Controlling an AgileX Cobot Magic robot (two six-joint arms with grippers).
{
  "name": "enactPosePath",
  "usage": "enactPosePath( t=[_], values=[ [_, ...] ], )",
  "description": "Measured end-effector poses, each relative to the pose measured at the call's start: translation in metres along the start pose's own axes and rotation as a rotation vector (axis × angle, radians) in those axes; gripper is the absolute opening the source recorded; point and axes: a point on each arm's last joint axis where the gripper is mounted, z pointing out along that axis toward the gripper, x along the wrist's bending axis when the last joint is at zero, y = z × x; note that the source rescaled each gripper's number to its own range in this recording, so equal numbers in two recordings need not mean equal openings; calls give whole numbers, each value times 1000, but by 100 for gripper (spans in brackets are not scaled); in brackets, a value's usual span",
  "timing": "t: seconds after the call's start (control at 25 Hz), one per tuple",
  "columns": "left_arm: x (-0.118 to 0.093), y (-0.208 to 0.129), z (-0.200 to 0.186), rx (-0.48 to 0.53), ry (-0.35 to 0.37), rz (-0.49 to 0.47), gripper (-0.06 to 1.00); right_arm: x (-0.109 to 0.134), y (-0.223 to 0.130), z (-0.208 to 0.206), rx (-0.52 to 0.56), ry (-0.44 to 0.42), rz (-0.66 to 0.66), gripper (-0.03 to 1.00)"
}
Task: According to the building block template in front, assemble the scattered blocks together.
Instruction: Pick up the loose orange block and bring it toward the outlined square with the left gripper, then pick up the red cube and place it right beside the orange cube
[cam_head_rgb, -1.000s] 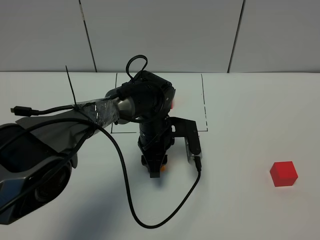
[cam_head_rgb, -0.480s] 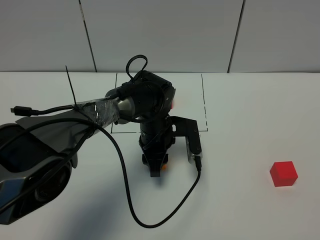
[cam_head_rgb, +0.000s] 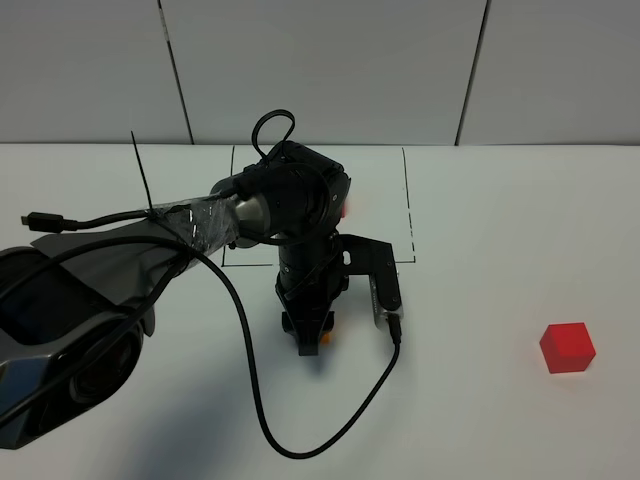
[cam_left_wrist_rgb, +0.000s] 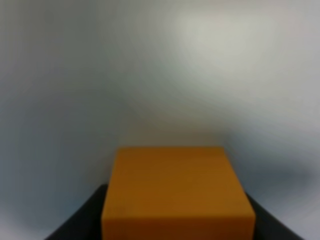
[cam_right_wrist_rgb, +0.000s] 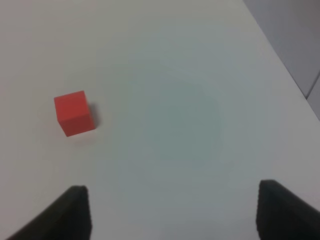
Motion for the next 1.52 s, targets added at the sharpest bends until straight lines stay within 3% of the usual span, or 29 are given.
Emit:
enactPosePath(
  t=[0.28, 0.48, 0.88, 1.24, 1.4, 1.52],
  values=[
    [0, 0, 0, 0, 0, 2, 74, 0, 0, 0, 0, 0, 0, 42],
    [0, 0, 0, 0, 0, 2, 96, 0, 0, 0, 0, 0, 0, 42],
    [-4, -3, -2, 35, -42, -24, 100, 0, 0, 0, 0, 0, 0, 42],
    [-6, -7, -59, -43, 50, -92, 100, 0, 0, 0, 0, 0, 0, 42],
    [-6, -12, -87, -77, 123, -193, 100, 0, 0, 0, 0, 0, 0, 42],
    [1, -20, -110, -142, 218, -369, 100, 0, 0, 0, 0, 0, 0, 42]
  ],
)
